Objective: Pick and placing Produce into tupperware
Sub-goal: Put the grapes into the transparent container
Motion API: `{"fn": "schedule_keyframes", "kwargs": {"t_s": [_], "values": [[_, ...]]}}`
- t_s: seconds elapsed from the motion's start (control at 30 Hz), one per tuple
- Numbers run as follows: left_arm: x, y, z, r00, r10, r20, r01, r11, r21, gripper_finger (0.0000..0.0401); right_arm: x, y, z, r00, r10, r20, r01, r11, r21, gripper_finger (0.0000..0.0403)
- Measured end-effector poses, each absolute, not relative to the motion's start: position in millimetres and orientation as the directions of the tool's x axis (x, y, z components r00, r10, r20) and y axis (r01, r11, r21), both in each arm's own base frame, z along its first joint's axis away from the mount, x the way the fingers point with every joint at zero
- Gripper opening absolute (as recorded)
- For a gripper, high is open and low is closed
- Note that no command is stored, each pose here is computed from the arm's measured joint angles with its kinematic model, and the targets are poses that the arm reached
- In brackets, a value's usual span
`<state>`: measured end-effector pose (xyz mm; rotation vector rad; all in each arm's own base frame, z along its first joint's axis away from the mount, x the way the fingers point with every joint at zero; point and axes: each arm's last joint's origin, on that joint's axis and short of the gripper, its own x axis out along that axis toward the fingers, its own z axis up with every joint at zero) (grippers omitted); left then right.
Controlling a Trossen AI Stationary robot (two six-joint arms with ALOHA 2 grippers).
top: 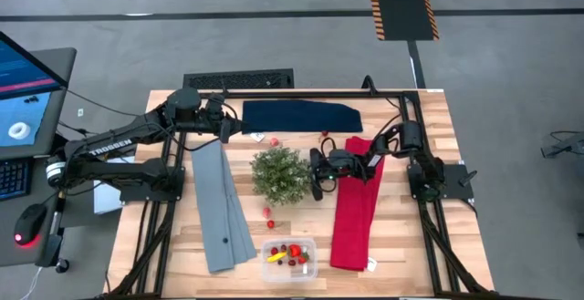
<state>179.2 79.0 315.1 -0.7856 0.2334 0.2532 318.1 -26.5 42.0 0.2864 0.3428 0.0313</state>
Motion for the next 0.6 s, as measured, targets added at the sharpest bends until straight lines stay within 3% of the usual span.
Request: {"fn": "schedule_keyframes", "kwargs": {"t_s": [0.27, 0.6], "values": [[179.2, 79.0, 315.1, 0.944, 0.137, -0.299, -0.31, 0.679, -0.665, 0.0, 321.8, -28.4, 45.6, 0.942, 0.04, -0.333, 0.081, 0.936, 0.343, 0.001], [179.2, 79.0, 315.0, 0.944, 0.136, -0.3, -0.31, 0.674, -0.671, 0.0, 322.8, -30.1, 51.3, 0.879, -0.138, -0.456, 0.293, 0.912, 0.287, 0.001]]}}
